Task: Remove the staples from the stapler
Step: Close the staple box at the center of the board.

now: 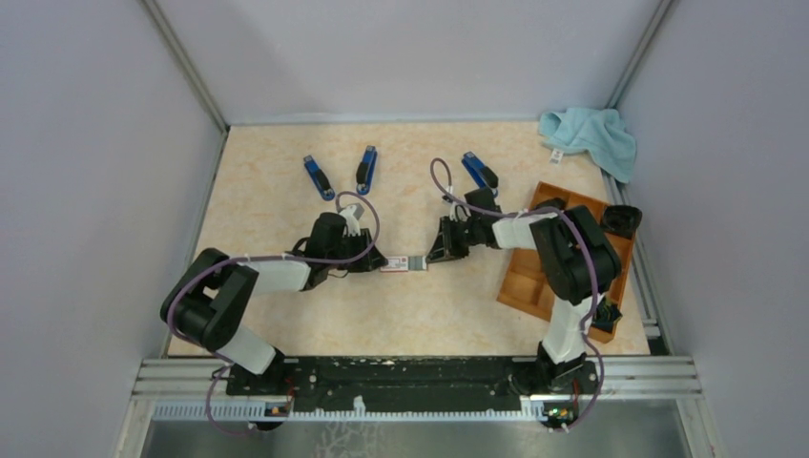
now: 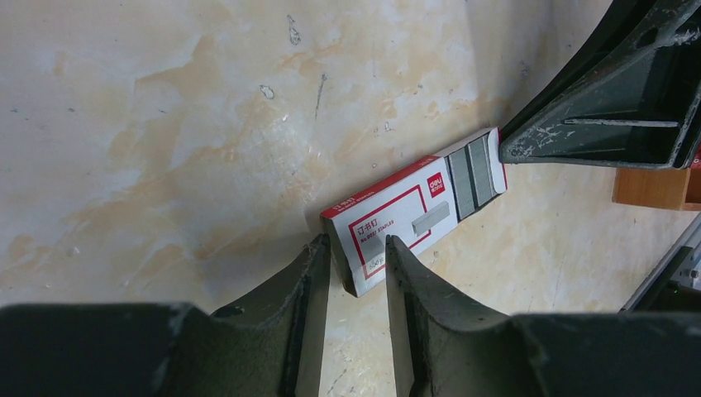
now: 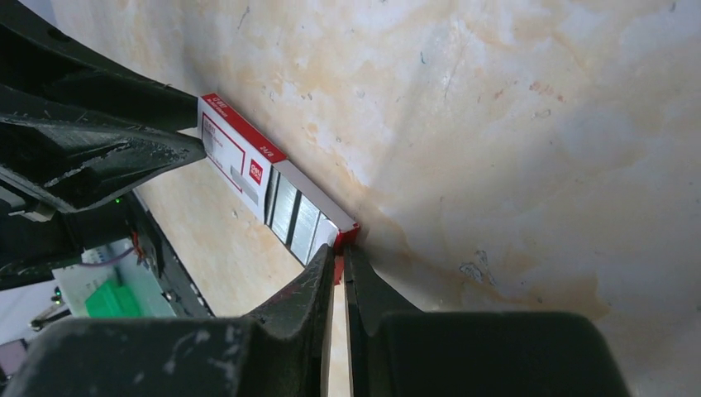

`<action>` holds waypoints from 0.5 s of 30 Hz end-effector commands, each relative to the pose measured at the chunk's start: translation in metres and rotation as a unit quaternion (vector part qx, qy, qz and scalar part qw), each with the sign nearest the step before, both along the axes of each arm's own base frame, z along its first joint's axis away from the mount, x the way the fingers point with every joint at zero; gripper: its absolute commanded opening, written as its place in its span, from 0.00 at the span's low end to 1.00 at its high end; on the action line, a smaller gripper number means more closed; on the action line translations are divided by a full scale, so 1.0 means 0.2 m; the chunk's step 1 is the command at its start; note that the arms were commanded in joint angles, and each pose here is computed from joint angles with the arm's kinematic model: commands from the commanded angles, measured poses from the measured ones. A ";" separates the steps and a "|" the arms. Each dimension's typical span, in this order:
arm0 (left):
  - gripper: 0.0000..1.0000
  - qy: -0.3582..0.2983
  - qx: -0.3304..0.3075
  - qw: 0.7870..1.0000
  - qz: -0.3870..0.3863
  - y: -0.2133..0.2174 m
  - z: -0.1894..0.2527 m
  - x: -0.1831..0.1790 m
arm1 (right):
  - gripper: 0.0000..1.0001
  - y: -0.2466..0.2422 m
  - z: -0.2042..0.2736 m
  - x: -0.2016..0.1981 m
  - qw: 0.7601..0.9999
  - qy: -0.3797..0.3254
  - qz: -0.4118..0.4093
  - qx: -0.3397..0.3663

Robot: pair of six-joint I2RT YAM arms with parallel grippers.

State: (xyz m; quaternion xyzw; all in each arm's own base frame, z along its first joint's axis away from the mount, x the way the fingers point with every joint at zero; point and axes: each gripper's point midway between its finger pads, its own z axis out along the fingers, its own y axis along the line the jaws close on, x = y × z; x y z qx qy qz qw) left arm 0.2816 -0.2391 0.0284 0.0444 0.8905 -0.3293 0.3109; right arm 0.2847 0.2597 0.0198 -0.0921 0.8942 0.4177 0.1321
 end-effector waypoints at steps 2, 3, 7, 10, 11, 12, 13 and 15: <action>0.37 0.019 0.008 1.000 -0.007 0.01 -0.03 -0.02 | 0.08 0.01 -0.04 0.07 0.998 -0.035 0.010 -0.044; 0.37 0.019 0.007 1.000 -0.006 0.01 -0.03 -0.02 | 0.08 0.01 -0.04 0.08 0.998 -0.038 0.012 -0.045; 0.35 0.023 0.005 1.000 -0.008 0.01 -0.03 -0.04 | 0.07 0.02 -0.05 0.09 0.998 -0.041 0.020 -0.053; 0.35 0.023 0.006 1.000 -0.007 0.02 -0.03 -0.05 | 0.07 0.05 -0.05 0.09 0.997 -0.049 0.030 -0.056; 0.34 0.024 0.005 1.000 -0.008 0.02 -0.03 -0.05 | 0.07 0.06 -0.05 0.09 0.996 -0.053 0.034 -0.056; 0.33 0.026 0.006 1.000 -0.007 0.02 -0.03 -0.05 | 0.07 0.07 -0.04 0.09 0.996 -0.054 0.038 -0.056; 0.33 0.027 0.006 1.000 -0.007 0.02 -0.03 -0.05 | 0.07 0.08 -0.04 0.09 0.996 -0.056 0.041 -0.056; 0.32 0.030 0.007 1.000 -0.009 0.02 -0.04 -0.06 | 0.07 0.10 -0.03 0.09 0.996 -0.060 0.046 -0.055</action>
